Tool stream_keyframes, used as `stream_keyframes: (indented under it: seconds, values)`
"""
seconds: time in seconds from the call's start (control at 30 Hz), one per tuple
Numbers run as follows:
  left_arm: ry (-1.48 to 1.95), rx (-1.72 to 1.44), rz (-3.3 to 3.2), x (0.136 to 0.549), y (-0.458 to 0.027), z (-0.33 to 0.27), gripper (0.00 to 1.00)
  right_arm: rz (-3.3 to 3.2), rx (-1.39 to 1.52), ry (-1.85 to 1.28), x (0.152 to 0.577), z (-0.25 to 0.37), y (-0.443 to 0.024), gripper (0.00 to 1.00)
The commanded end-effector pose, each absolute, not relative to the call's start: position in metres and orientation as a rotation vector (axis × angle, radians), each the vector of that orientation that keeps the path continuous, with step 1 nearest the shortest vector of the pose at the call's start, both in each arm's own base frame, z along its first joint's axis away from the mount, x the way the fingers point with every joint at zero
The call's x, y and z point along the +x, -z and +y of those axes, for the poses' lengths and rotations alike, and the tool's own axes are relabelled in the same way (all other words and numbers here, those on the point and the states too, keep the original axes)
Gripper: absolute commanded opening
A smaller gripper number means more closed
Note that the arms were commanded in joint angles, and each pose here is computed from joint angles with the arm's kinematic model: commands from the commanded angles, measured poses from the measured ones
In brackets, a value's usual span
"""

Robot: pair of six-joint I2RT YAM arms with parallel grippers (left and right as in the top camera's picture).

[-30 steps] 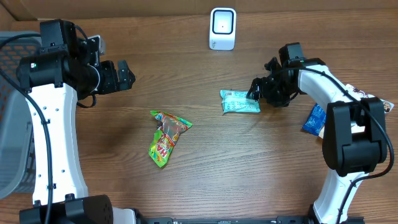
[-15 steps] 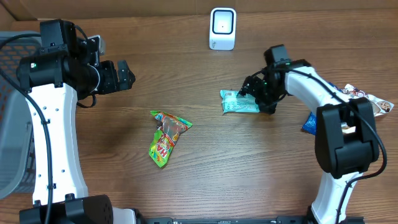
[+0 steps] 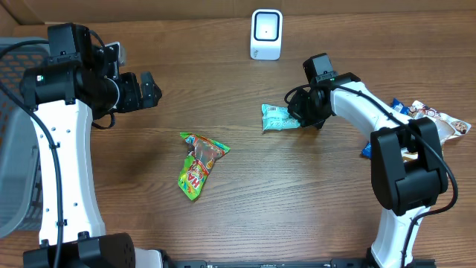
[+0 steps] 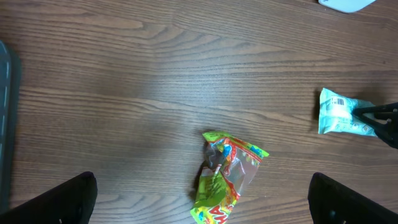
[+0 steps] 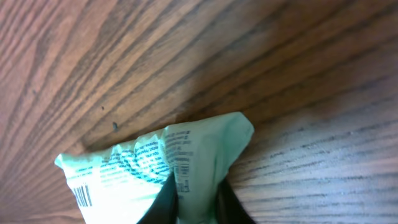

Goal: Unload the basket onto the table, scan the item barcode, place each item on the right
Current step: 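Lift the wipes pack and carry it to the white scanner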

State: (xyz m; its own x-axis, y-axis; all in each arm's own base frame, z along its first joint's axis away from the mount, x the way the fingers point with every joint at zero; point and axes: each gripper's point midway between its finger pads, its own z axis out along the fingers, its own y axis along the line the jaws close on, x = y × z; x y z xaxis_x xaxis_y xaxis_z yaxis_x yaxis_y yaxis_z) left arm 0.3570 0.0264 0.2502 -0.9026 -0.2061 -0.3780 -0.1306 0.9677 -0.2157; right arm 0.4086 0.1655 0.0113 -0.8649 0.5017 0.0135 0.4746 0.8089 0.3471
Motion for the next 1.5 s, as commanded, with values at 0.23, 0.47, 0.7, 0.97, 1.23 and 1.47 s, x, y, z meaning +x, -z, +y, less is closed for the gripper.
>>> stream_keyframes:
  seconds: [0.23, 0.47, 0.7, 0.97, 1.23, 1.47]
  values:
    - [0.27, -0.205, 2.711, 0.356, -0.25, 0.023, 1.0, 2.932, 0.281, -0.706, 0.417, 0.189, -0.003, 0.04]
    - [0.27, -0.205, 2.711, 0.356, -0.25, 0.023, 1.0, 2.726, -0.155, -0.991, 0.431, 0.207, -0.068, 0.04]
    - [0.27, -0.205, 2.711, 0.356, -0.25, 0.023, 1.0, 2.51, -0.323, -1.03, 0.438, 0.207, -0.137, 0.04]
    - [0.27, -0.206, 2.711, 0.356, -0.25, 0.024, 0.99, 2.344, -0.314, -0.821, 0.442, 0.186, -0.214, 0.04]
    - [0.27, -0.205, 2.711, 0.356, -0.25, 0.023, 1.0, 2.224, -0.29, -0.645, 0.434, 0.174, -0.268, 0.04]
    - [0.27, -0.205, 2.711, 0.356, -0.25, 0.023, 0.99, 2.233, -0.138, -0.467, 0.443, 0.165, -0.265, 0.04]
